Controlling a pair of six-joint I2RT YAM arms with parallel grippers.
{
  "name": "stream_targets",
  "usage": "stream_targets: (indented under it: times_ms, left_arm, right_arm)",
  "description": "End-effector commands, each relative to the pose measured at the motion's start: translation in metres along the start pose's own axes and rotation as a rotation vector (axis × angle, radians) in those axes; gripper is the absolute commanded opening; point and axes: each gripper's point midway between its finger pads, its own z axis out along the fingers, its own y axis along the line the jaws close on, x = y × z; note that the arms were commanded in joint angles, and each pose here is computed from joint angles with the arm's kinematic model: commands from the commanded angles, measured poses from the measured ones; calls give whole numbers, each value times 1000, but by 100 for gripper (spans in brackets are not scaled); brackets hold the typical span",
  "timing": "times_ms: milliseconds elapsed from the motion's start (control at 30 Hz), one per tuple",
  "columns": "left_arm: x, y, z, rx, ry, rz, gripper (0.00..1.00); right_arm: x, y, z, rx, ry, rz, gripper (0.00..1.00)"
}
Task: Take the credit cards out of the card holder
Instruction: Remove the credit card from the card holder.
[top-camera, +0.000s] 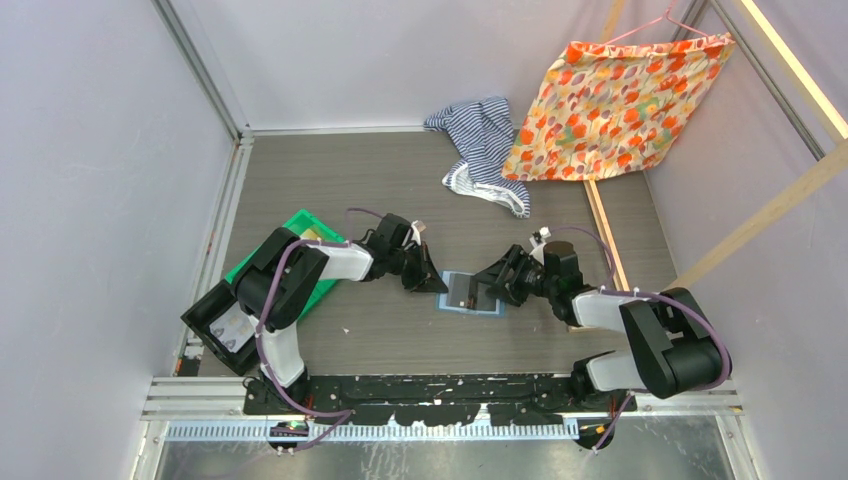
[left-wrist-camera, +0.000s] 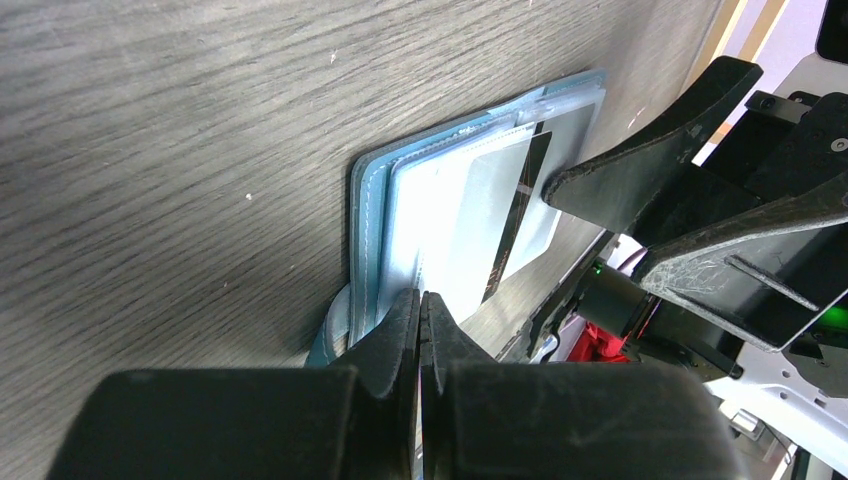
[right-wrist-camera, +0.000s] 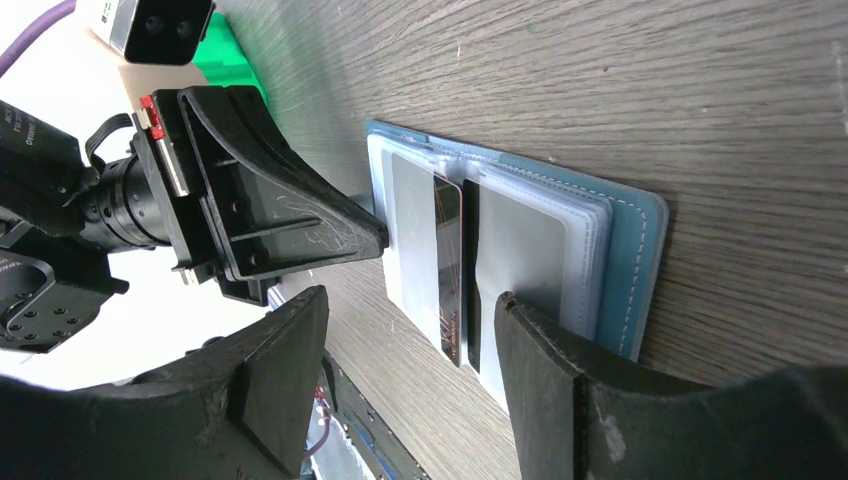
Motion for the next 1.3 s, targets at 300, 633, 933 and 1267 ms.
stream_targets:
  times_ms: [300, 633, 933, 1267]
  left_arm:
    - [4, 38, 7, -123, 12, -18, 1]
    - [5, 38, 7, -123, 16, -15, 1]
    - [4, 35, 8, -119, 19, -8, 1]
    - [3, 34, 9, -119, 19, -6, 1]
  right_arm:
    - [24, -12, -1, 43, 72, 21, 68]
    - [26, -30, 1, 174, 48, 52, 68]
    - [31, -43, 7, 269, 43, 48, 68]
    - [34, -50, 11, 302, 35, 40, 68]
